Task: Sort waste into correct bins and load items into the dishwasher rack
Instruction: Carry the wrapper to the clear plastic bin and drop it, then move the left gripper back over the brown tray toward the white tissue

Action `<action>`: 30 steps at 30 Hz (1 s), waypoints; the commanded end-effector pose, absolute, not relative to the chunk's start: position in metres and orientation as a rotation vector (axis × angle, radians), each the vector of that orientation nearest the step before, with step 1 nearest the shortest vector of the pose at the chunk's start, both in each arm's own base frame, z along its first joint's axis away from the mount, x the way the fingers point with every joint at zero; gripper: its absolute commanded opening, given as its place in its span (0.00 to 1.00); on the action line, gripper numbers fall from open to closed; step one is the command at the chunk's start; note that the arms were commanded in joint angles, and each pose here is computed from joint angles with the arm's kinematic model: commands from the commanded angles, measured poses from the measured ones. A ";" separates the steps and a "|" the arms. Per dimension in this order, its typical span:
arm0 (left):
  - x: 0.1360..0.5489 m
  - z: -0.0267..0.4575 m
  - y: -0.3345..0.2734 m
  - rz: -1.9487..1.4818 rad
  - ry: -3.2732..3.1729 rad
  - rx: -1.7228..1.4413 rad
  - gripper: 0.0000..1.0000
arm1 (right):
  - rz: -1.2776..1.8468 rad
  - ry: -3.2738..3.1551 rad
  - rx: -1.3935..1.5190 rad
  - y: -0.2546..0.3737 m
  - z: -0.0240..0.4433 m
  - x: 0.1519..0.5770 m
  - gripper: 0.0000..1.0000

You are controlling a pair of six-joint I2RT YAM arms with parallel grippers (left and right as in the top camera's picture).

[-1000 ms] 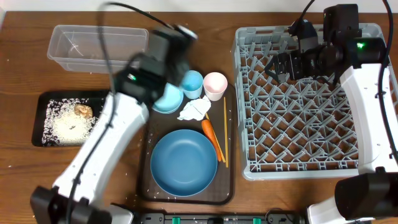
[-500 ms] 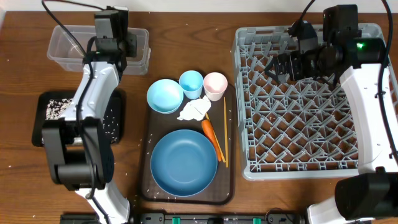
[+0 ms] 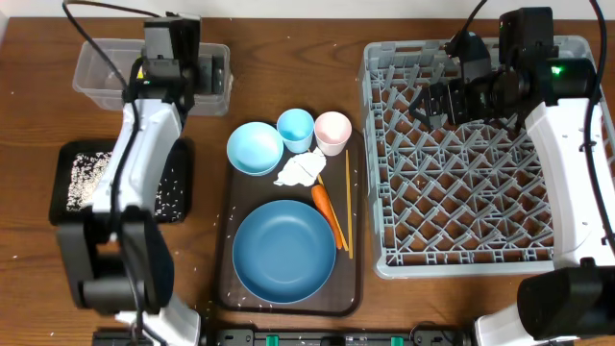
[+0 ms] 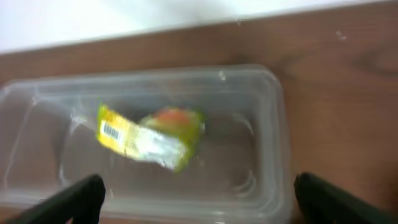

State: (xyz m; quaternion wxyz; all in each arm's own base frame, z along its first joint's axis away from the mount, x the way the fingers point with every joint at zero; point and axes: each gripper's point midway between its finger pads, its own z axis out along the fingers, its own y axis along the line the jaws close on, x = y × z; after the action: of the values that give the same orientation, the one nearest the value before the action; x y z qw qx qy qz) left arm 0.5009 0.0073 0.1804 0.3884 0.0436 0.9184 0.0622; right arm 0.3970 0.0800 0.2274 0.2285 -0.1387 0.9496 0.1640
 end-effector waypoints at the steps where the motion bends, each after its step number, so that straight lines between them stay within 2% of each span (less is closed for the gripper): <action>1: 0.470 0.213 -0.034 0.045 2.331 0.239 0.98 | 0.447 2.604 -0.400 0.082 0.230 0.395 0.99; 7: 0.402 0.178 -0.105 -0.067 2.534 0.586 0.99 | 0.446 2.600 -0.400 0.082 0.230 0.396 0.99; 16: 0.343 0.114 -0.159 -0.093 2.711 0.947 0.89 | 0.445 2.606 -0.409 0.082 0.229 0.395 0.99; 24: 0.322 0.082 -0.192 -0.097 2.750 1.119 0.85 | 0.444 2.609 -0.419 0.082 0.227 0.394 0.99; 30: 0.326 0.058 -0.203 -0.091 2.760 1.157 0.79 | 0.443 2.609 -0.419 0.082 0.227 0.393 0.99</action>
State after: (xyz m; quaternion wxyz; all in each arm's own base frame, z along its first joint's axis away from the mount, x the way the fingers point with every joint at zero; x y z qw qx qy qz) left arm 0.3267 -0.2050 0.0761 0.0940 0.3816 0.9188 -0.0363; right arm 0.3966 0.0797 0.2263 0.2280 -0.1418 0.9495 0.1626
